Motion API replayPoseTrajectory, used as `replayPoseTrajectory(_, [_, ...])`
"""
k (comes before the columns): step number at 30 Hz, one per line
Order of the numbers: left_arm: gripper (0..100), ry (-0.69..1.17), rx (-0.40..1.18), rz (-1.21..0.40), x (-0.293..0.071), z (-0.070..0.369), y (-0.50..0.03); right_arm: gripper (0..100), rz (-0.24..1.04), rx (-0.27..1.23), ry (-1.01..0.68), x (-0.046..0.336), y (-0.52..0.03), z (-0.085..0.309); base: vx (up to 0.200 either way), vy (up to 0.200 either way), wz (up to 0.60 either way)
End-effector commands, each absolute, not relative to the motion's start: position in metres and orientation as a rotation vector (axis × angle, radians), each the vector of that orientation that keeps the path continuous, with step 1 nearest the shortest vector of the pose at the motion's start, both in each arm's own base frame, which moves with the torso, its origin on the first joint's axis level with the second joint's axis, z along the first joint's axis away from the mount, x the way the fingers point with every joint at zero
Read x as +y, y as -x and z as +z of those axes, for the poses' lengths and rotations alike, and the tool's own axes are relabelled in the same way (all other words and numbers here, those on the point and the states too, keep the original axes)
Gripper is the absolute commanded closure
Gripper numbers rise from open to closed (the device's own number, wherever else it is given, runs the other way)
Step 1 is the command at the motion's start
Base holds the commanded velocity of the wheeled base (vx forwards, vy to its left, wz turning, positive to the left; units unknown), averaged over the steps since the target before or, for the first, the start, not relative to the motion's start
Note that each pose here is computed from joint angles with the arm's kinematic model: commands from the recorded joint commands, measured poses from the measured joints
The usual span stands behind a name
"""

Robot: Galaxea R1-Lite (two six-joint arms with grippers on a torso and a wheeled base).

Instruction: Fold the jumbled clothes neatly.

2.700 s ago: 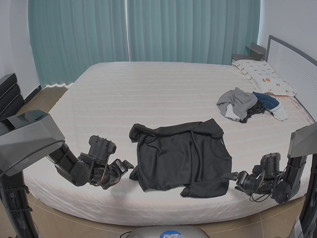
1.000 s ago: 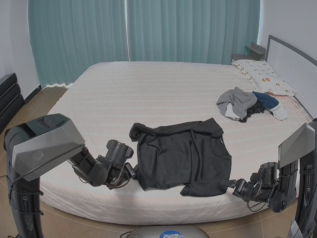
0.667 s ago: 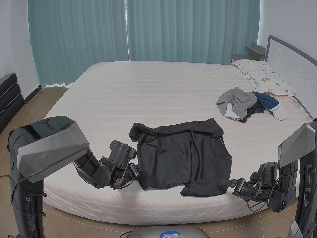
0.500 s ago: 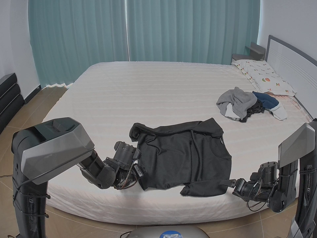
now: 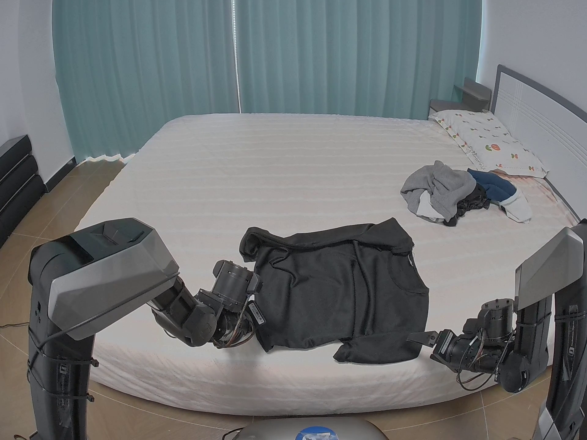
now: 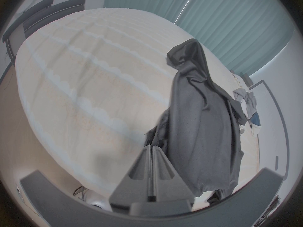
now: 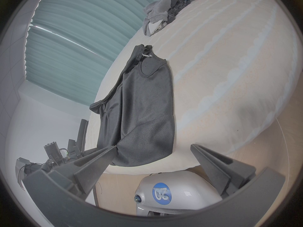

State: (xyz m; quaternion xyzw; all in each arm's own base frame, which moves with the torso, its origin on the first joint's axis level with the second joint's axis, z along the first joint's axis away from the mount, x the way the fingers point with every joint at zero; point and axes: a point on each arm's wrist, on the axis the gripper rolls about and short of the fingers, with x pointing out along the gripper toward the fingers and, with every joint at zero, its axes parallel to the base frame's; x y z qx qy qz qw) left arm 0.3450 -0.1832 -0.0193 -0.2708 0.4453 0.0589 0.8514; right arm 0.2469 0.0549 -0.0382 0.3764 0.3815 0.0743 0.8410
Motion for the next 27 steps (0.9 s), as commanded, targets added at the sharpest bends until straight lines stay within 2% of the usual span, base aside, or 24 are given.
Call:
replayPoseTrajectory(1, [100,0.559,0.955,0.143,-0.18,-0.022,-0.342,0,0.163,0.795,-0.796,0.055,-0.248,-0.037,0.0,0.0,0.0])
replayPoseTrajectory(4, [100,0.534,0.999,0.18,-0.172,-0.017,-0.334,0,0.163,0.795,-0.796,0.055,-0.247,-0.037,0.0,0.0,0.0])
replayPoseTrajectory(15, [100,0.532,1.005,0.208,-0.156,-0.008,-0.326,0,0.162,0.798,-0.796,0.055,-0.247,-0.037,0.0,0.0,0.0])
replayPoseTrajectory(23, [100,0.445,1.018,0.221,-0.123,0.02,-0.315,0,0.157,0.791,-0.791,0.055,-0.247,-0.037,0.0,0.0,0.0])
replayPoseTrajectory(27, [100,0.403,1.06,0.235,-0.116,0.025,-0.311,0,0.092,0.766,-0.768,0.054,-0.25,-0.041,0.0,0.0,0.0])
